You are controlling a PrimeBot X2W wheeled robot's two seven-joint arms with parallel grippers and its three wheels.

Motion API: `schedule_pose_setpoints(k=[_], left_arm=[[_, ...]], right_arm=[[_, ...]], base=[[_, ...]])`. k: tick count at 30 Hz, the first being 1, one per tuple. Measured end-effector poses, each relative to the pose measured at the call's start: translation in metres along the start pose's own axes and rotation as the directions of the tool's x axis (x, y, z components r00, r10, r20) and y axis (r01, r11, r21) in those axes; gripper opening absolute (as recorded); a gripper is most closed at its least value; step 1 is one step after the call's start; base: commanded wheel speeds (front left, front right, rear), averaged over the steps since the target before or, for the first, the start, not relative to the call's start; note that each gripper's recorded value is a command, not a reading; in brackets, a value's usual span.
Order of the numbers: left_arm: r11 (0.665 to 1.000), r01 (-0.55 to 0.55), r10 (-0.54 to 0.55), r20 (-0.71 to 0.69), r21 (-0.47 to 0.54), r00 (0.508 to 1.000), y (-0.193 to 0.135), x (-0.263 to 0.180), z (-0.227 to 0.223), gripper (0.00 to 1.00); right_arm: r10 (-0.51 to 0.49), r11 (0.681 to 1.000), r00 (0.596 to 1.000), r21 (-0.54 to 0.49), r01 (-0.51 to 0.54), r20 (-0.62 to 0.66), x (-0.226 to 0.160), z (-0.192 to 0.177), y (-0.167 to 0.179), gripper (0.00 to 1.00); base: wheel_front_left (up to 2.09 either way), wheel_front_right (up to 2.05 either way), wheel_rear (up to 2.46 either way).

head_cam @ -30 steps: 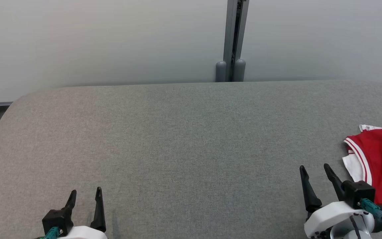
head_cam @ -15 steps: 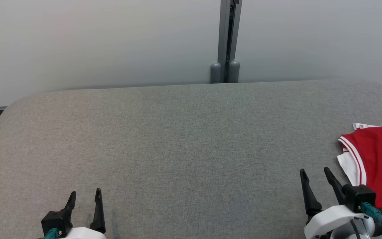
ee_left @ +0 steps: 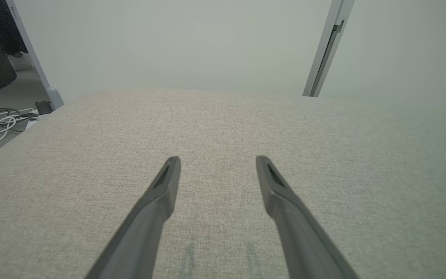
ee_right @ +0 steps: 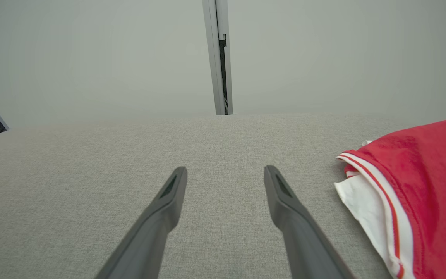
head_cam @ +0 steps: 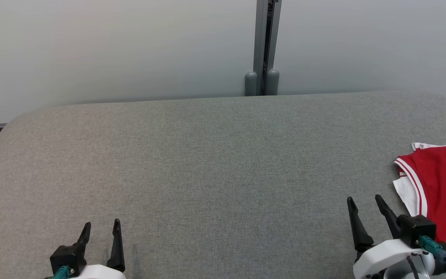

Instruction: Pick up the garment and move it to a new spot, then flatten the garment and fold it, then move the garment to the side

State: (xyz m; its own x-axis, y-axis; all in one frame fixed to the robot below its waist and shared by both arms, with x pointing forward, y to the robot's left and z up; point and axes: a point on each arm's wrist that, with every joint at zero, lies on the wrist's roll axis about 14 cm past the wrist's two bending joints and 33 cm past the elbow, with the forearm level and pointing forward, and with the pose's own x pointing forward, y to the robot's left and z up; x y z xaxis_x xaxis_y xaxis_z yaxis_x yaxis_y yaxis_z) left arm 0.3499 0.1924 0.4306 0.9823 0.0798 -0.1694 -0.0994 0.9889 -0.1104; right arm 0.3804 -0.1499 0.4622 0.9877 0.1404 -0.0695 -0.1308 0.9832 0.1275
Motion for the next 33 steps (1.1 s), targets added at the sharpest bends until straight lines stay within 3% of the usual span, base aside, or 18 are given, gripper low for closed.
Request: schedule_pose_setpoints(k=[33], left_arm=[[1.0, 0.009, -0.009, -0.015, -0.006, 1.0, -0.0025, 0.0011, -0.0045, 1.0]], right_arm=[[-0.008, 1.0, 1.0, 0.009, 0.008, -0.019, -0.0003, -0.0059, -0.0023, 1.0]], base=[[0.0, 0.0, 0.0]])
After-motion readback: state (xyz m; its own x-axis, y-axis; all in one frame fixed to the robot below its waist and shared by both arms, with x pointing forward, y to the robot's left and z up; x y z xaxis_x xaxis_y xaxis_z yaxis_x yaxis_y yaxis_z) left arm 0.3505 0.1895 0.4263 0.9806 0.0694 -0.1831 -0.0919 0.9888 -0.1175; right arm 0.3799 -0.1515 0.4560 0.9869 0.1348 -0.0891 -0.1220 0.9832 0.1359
